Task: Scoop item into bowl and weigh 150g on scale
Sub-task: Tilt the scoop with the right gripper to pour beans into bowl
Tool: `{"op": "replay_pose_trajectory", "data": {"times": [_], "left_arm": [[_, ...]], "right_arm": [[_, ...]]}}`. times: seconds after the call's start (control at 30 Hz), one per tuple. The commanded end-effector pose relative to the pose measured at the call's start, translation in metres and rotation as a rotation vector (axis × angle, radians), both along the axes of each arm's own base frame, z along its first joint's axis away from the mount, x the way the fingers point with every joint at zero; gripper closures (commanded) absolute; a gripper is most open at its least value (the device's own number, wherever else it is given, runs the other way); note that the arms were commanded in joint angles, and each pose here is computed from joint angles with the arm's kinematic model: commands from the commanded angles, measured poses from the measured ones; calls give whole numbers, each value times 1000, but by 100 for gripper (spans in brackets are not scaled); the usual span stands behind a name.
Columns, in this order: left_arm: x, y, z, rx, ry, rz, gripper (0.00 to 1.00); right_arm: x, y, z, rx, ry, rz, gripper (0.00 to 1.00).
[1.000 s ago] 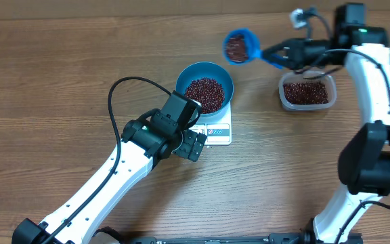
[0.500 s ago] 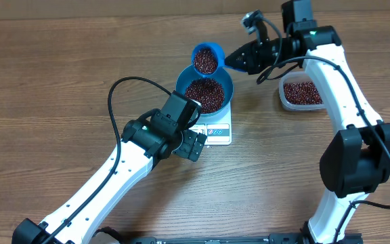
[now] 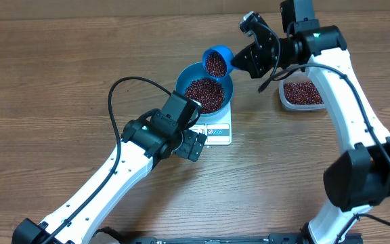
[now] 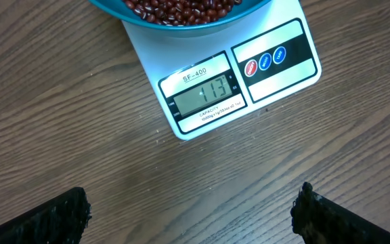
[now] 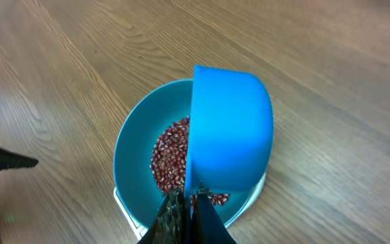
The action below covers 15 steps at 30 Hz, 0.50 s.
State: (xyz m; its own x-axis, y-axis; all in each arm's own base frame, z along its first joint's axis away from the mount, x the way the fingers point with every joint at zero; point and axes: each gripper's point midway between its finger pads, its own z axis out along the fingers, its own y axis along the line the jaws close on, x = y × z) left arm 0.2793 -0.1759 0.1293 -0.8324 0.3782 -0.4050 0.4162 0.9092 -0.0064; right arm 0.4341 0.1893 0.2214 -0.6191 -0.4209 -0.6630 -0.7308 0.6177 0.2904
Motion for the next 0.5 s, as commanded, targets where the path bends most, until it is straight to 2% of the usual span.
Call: {"op": "replay_pose_trajectory", "data": {"times": [0.0, 0.23, 0.47], "left_arm": [[0, 1, 4, -4, -11, -13, 0], [0, 1, 4, -4, -11, -13, 0], [0, 1, 4, -4, -11, -13, 0]], "right_arm": [[-2, 10, 23, -70, -114, 26, 97], [-4, 23, 14, -212, -179, 50, 97], [-5, 26, 15, -185, -150, 19, 97]]}}
